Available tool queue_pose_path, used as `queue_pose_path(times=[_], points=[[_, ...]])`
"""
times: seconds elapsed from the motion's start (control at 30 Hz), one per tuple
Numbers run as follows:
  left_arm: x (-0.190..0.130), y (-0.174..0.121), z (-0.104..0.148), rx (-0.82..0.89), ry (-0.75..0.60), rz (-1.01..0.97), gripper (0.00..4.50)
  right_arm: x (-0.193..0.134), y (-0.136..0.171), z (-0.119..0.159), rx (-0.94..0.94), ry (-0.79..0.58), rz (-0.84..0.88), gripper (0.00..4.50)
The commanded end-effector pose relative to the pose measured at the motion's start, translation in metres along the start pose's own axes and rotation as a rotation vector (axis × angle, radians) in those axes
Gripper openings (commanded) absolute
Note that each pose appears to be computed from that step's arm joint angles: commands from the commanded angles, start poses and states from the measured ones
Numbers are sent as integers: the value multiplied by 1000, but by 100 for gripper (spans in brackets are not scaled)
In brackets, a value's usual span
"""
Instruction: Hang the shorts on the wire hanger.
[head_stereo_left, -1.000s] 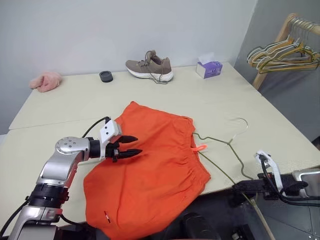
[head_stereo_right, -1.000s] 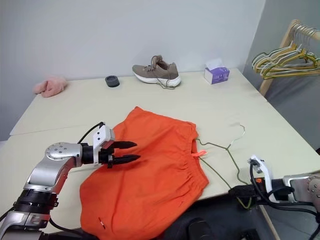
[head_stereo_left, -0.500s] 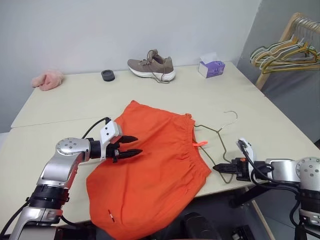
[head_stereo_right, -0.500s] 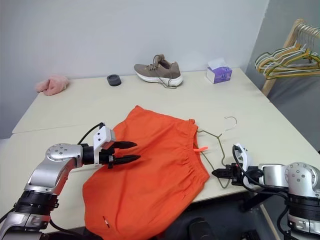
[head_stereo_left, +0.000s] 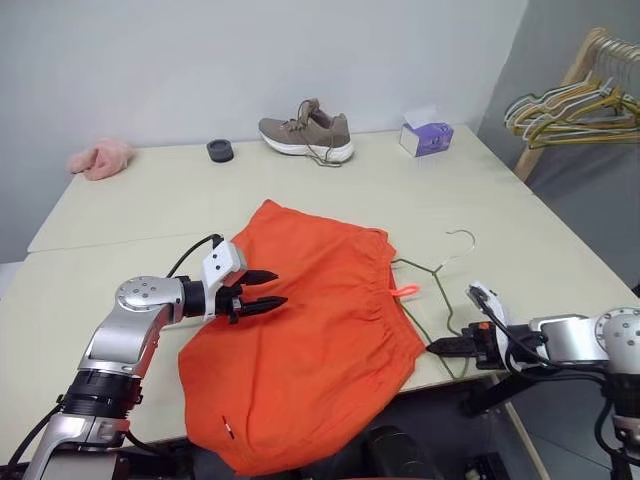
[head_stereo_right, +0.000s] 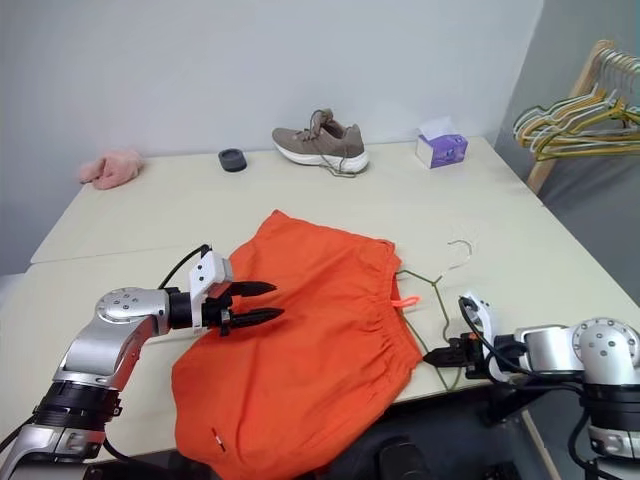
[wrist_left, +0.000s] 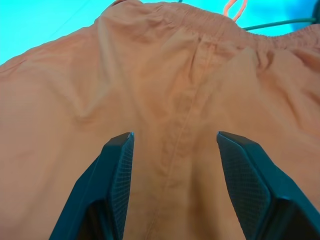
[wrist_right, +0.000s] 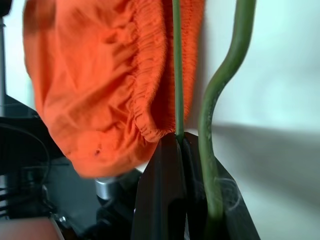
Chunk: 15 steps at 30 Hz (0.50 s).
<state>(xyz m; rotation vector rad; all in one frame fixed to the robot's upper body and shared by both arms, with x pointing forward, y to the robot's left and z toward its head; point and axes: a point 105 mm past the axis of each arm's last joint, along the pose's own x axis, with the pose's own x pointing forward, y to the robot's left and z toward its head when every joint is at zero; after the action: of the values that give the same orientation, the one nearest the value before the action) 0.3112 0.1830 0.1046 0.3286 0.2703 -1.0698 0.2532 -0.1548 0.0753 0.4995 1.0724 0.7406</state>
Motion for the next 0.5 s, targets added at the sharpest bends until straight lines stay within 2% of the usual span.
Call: queue_pose_path(times=[0.03, 0.17, 0.3, 0.4, 0.5], points=[[0, 2, 16, 54, -38, 13, 277, 6, 11, 23, -10, -51, 36, 0], [1, 2, 18, 55, -47, 16, 277, 12, 7, 35, 25, -90, 17, 0], [-1, 10, 24, 46, -84, 77, 277, 12, 12, 56, -25, -179, -1, 0], [-4, 24, 29, 40, -113, 162, 277, 7, 23, 67, -211, -216, -55, 0], [-8, 39, 37, 37, -141, 240, 335, 6, 37, 70, -468, -209, -114, 0]])
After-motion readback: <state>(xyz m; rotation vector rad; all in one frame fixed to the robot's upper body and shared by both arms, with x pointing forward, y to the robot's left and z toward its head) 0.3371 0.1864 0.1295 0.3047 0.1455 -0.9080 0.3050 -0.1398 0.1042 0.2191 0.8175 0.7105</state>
